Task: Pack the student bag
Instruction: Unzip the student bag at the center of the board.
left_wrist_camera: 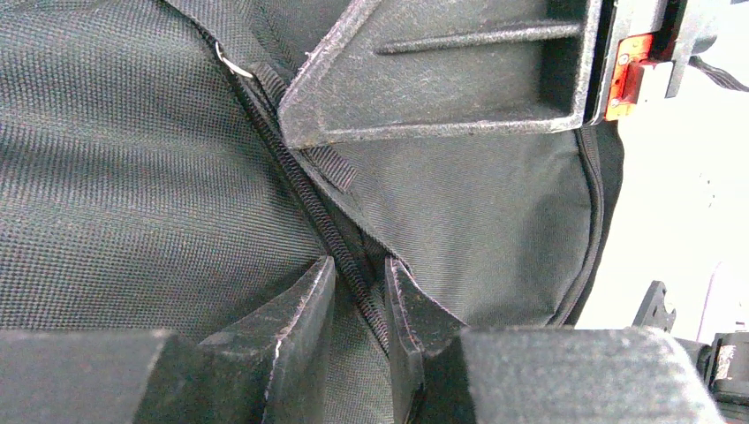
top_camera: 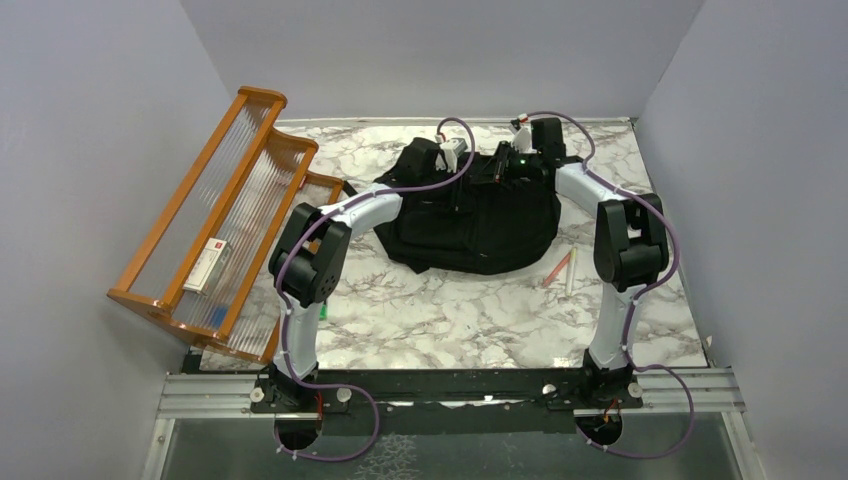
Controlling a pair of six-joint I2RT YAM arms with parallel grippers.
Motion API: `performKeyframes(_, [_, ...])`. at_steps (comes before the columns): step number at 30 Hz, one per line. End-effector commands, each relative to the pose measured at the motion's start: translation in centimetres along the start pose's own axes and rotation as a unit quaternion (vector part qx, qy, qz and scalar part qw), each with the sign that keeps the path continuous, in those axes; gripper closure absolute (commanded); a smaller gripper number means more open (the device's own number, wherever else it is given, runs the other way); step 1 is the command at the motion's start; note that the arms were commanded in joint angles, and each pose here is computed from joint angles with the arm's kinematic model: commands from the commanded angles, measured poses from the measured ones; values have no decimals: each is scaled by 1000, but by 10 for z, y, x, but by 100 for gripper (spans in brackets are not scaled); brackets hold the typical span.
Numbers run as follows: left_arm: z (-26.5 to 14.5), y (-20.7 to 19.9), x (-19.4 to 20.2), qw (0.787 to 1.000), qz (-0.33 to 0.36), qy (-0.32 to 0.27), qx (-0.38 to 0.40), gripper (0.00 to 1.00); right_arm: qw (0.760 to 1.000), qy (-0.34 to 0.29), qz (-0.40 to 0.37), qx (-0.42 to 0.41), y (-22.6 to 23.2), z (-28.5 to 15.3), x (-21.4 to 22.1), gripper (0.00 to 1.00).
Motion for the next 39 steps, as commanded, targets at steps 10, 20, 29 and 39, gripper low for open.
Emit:
performKeyframes(10, [2,-29,6,999,17,7,42,72,999,-22,-22,-12,20,-11,-18,100])
performKeyframes(20, [7,-25,21,999,15,17,44,72,998,-38,-37,-20,43,-26,-35,100])
performKeyframes(29, [-3,-38,13,998,22,4,66,67,999,-22,-30,-29,41,-24,-24,99])
performKeyframes(39, [-75,-37,-49,985,-6,-98,143,61,999,-6,-38,-24,39,-22,-6,100])
Point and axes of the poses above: each gripper's point midway between its finger pads, its own z axis out along the fingers, its own y axis along the line the jaws close on, x = y × z, the point moved 2 cm from there along -z, back along the fingers, and after that the axes turned 8 degrees about -z, right-handed, at the moved point
